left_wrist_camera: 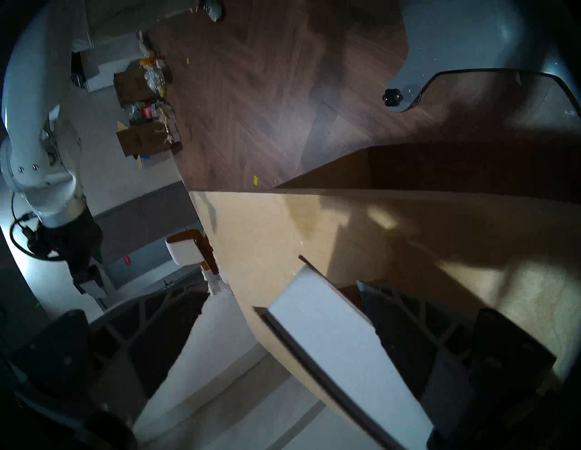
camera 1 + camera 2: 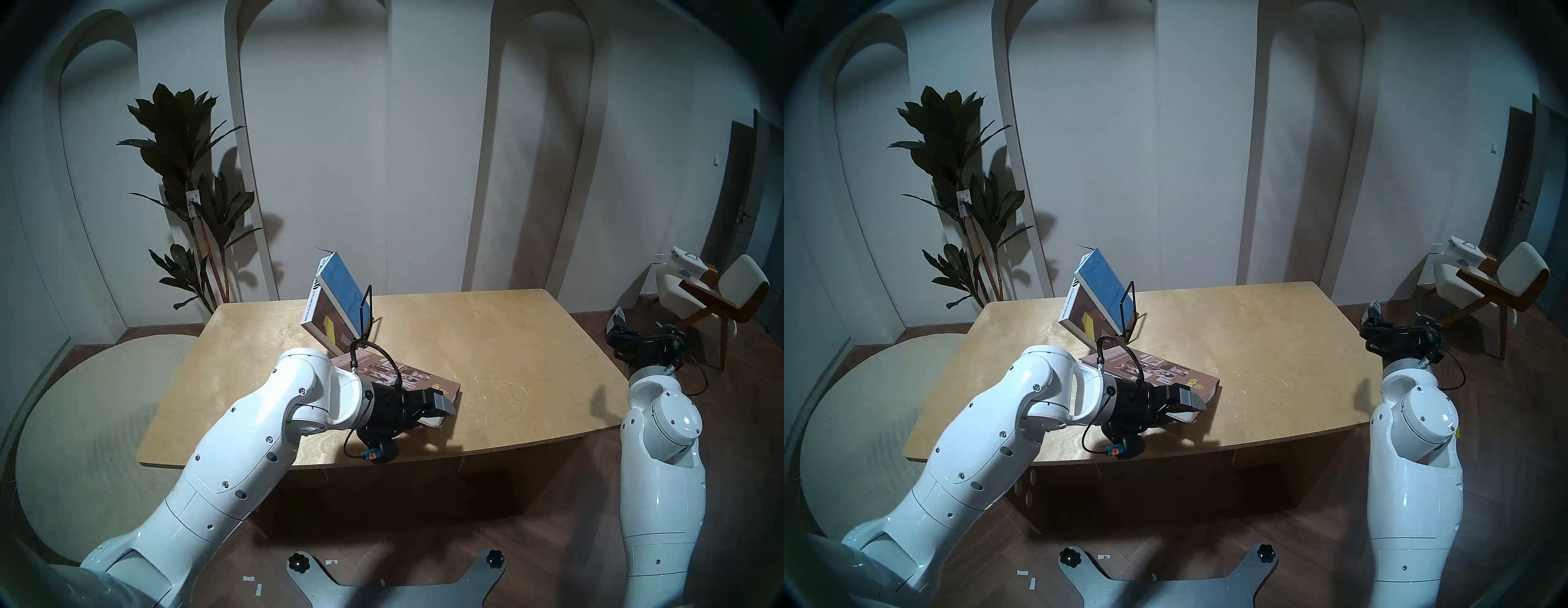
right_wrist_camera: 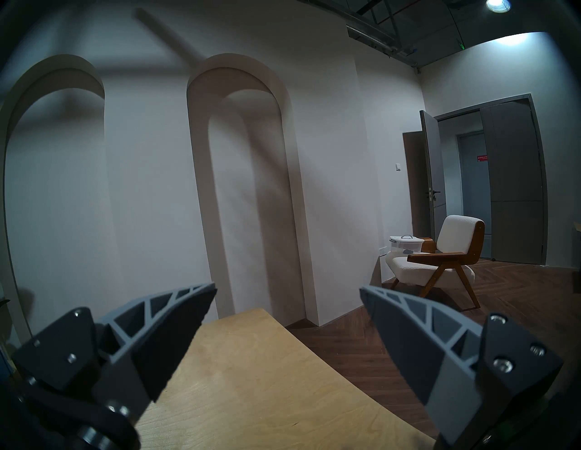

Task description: Stack the books into one stack

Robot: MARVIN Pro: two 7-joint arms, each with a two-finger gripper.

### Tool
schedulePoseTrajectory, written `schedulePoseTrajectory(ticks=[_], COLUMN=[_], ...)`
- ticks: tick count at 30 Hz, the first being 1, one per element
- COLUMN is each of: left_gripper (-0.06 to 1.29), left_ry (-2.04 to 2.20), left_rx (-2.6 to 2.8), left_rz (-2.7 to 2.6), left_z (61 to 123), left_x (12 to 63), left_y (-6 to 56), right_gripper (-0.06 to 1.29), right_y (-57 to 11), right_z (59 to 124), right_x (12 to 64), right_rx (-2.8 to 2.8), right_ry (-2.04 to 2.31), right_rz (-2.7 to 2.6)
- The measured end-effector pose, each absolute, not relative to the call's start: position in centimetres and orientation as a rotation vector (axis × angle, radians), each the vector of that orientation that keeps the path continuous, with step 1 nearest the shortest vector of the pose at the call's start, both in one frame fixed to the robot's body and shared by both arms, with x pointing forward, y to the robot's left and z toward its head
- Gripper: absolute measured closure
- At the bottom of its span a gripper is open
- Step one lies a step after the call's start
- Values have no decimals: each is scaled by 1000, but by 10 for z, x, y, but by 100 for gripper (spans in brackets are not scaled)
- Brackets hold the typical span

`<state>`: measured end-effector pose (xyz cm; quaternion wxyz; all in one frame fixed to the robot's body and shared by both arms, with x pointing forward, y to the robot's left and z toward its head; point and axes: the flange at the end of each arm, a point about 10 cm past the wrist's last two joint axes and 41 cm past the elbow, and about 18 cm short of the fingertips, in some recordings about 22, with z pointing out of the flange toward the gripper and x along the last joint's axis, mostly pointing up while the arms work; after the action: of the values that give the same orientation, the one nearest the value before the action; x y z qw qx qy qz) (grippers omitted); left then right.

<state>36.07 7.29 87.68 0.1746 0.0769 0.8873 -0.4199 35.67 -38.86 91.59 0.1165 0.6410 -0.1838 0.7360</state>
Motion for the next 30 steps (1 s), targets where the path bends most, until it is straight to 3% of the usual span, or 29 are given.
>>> schedulePoseTrajectory(ticks=[10, 30], left_gripper=[1, 1], left_ry=[2409, 1974], left_rx=[390, -425], left_rz=[-1079, -1199], left_z=[902, 951], left_x=[349, 467], left_y=[88, 224], right_gripper=[0, 0], right_y=[-389, -365], right_z=[916, 908], right_x=[357, 367], right_rx=[1878, 1943], right_ry=[-539, -459], right_rz=[2155, 2181])
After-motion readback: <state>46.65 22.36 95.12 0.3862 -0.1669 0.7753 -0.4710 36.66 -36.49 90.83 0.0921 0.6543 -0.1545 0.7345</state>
